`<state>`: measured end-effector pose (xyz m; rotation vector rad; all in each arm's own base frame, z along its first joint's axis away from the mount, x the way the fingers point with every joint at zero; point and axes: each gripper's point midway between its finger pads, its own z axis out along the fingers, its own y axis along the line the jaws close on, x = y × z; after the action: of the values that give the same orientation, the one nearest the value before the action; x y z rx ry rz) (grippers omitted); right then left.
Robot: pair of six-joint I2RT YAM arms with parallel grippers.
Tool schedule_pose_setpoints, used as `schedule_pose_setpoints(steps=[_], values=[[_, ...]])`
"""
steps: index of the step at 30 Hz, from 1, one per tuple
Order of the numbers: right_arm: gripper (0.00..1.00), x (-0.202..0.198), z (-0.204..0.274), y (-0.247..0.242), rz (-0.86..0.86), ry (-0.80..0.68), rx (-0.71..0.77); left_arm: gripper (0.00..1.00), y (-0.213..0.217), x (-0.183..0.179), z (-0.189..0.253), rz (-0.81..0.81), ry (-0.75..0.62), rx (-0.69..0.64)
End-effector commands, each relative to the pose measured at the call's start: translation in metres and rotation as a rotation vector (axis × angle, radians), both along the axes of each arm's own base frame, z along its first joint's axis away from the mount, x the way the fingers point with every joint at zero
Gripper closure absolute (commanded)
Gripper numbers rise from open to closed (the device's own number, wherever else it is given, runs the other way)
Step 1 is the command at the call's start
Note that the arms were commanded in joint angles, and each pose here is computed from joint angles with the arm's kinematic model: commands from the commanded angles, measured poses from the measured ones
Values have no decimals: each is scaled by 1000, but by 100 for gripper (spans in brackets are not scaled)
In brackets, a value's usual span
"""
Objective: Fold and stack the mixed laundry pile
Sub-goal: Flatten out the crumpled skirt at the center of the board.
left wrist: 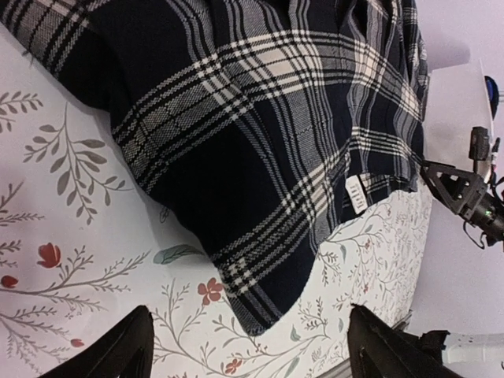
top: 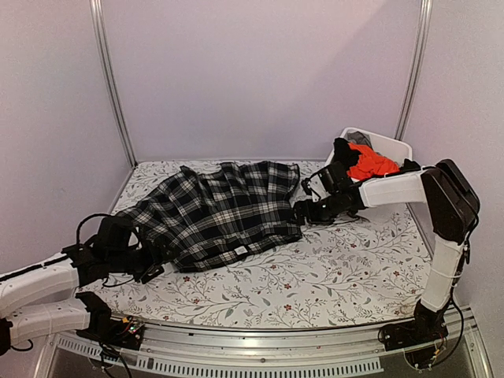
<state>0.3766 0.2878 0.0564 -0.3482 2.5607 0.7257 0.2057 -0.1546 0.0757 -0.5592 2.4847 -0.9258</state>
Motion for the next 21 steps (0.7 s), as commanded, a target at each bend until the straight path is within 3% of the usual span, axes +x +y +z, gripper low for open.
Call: schedule_pose_setpoints(steps=[1,14,17,21], values=[[15,9,-4,10,37,19,23,16,-16,7,9,-4,-60,-120],[23,1,-32,15,51,137,59,20,-29,17,-5,-4,-64,-189],[32,-4,-38,14,57,160,67,26,-30,18,-11,-4,-56,-189],[53,-8,-31,23,91,184,136,30,-33,16,-21,-12,-26,-191]])
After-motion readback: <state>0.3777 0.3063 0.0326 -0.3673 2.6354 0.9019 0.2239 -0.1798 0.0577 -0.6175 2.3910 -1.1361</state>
